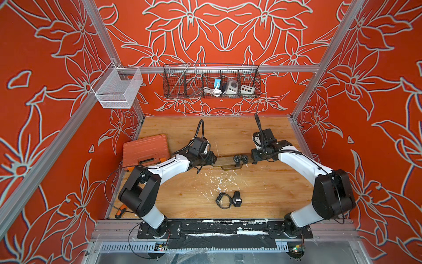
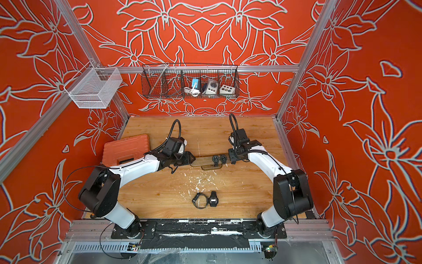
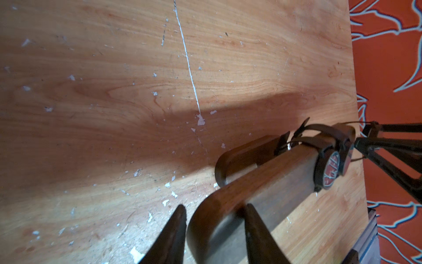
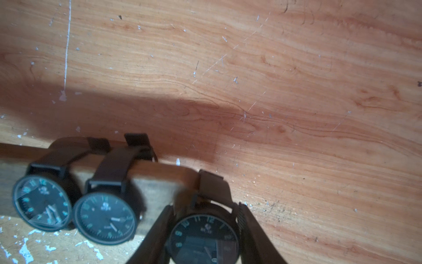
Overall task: Place watch on stand
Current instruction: Place the watch on the stand.
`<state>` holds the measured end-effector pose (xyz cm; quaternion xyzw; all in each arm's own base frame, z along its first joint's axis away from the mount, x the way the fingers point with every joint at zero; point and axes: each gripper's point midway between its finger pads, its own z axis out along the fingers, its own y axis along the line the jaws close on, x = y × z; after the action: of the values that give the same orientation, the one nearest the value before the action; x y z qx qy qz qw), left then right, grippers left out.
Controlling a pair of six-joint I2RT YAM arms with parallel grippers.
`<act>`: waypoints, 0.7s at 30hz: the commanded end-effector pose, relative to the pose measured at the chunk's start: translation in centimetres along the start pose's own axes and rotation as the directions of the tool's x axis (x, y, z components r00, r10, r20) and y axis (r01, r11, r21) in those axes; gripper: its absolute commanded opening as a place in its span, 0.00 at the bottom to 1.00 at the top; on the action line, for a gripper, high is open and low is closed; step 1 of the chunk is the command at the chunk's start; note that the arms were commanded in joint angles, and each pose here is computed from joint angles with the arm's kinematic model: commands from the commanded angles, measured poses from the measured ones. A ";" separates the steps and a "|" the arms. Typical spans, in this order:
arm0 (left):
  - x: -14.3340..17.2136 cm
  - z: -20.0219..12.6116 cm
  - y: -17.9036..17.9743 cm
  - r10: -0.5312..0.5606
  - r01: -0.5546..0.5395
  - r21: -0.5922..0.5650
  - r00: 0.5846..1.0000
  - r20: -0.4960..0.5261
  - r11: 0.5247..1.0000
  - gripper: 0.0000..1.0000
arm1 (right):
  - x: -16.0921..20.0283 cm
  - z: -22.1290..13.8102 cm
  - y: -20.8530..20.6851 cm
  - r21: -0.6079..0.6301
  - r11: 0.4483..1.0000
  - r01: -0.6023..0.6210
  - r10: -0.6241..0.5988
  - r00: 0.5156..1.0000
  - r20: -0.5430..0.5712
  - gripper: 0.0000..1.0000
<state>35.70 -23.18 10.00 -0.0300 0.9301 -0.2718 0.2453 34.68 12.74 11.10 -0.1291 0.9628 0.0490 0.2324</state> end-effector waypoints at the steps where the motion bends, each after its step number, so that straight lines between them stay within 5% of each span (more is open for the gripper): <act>1: 0.3 0.9 0.9 0.003 -0.004 -0.035 1.000 -0.027 0.999 0.38 | -0.9 -0.3 0.2 0.007 1.000 0.022 -0.022 1.000 0.013 0.40; 21: -0.1 0.4 0.5 -0.001 0.001 -0.026 1.000 -0.015 1.000 0.38 | 1.2 -0.7 2.0 0.009 0.999 0.052 -0.052 0.998 -0.019 0.42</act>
<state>36.81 -23.72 10.16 -0.0286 0.9291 -0.2726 0.2483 33.46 14.85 11.15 -0.1614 0.9592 0.0482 0.2269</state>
